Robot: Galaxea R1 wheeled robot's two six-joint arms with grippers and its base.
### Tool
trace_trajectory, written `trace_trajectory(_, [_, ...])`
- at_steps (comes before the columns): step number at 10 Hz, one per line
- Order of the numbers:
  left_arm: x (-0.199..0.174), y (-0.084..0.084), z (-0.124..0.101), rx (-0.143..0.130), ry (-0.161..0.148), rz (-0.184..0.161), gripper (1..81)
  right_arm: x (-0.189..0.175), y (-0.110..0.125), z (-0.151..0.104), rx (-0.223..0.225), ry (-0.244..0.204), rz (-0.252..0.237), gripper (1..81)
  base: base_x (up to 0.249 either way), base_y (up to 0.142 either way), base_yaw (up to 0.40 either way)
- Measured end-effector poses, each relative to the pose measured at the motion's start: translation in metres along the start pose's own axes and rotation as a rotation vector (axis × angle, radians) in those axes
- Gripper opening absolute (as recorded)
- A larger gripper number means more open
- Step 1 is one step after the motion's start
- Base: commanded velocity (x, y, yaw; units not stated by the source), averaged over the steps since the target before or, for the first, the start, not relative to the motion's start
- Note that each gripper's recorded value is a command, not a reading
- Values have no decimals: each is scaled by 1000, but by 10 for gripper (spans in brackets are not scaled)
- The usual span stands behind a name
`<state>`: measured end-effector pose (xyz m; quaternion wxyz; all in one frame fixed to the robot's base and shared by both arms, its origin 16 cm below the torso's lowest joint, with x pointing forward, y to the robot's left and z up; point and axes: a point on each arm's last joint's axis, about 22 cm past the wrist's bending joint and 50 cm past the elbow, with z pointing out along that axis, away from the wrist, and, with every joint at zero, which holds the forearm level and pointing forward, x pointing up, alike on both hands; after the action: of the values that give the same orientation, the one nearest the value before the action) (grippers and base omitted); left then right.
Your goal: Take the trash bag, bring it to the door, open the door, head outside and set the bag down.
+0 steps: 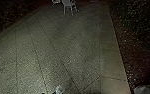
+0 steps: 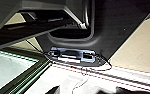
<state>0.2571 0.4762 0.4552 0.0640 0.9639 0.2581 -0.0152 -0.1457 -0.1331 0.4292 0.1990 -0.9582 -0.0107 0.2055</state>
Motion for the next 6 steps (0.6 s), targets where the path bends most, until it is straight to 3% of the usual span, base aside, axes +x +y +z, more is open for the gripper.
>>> trace_trajectory(1, [13, -10, -7, 20, 10, -15, 10, 0, 0, 0, 0, -3, -1, 811, 0, 0, 0])
trace_trajectory(2, [25, -24, -15, 44, 21, -18, 811, 0, 0, 0, -1, -2, -6, 811, 0, 0, 0])
trace_trajectory(3, [31, -33, -21, 55, 30, -50, 811, 0, 0, 0, -1, -2, -5, 811, 0, 0, 0])
trace_trajectory(4, [31, -38, -22, 61, 26, -51, 811, 0, 0, 0, -1, -3, -4, 811, 0, 0, 0])
trace_trajectory(6, [25, -31, -18, 52, 15, -49, 811, 0, 0, 0, -1, -3, -5, 811, 0, 0, 0])
